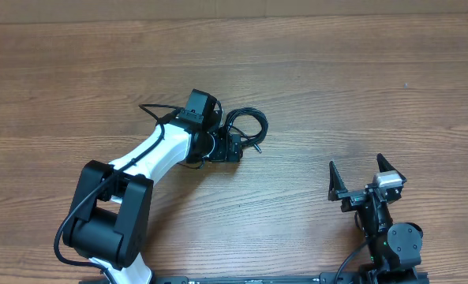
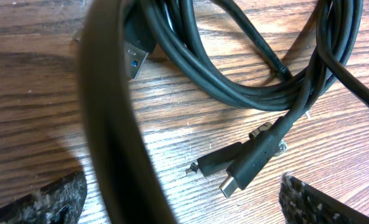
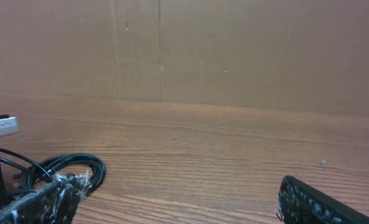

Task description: Untangle cables

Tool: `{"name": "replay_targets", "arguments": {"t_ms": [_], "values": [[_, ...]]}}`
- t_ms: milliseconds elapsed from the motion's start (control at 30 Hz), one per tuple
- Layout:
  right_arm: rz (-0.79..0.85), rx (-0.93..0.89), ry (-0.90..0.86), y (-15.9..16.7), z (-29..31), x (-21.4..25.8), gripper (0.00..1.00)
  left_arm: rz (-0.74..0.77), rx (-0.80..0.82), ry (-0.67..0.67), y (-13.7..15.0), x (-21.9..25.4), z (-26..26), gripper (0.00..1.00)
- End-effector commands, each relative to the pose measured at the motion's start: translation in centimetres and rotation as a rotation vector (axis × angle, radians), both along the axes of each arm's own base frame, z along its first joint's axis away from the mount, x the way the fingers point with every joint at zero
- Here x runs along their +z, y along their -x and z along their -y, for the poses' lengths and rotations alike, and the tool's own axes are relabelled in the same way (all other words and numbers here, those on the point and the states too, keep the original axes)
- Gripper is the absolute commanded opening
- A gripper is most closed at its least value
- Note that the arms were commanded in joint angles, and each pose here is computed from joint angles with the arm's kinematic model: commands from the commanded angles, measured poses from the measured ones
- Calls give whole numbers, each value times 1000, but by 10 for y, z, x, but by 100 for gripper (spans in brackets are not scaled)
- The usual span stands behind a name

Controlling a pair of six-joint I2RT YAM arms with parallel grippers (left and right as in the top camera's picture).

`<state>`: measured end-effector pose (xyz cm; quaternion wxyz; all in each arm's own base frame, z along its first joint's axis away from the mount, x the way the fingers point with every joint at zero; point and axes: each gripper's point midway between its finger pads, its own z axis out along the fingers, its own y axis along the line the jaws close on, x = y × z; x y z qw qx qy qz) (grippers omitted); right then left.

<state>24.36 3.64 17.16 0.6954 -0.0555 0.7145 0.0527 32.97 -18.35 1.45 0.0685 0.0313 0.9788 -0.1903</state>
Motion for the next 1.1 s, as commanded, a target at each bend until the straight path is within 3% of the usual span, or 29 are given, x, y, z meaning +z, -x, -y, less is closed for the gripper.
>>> {"name": "replay_targets", "arguments": {"t_ms": [0,100,133,167,200,433,533,1067], "values": [[3,-5,3,0,1,-2,100,-56,17,-63,12,-21,-12,100],[3,-5,3,0,1,-2,100,-37,20,-56,8,-20,-11,99],[3,-5,3,0,1,-2,100,-27,21,-57,6,-19,-10,66],[3,-5,3,0,1,-2,100,-16,24,-65,3,-19,-11,24],[3,-5,3,0,1,-2,100,-5,26,-71,1,-19,-12,4],[3,-5,3,0,1,-2,100,-1,50,-88,-1,-20,-16,4],[3,-5,3,0,1,-2,100,-2,50,-89,-1,-21,-16,13],[3,-5,3,0,1,-2,100,-3,50,-90,0,-21,-16,17]]}}
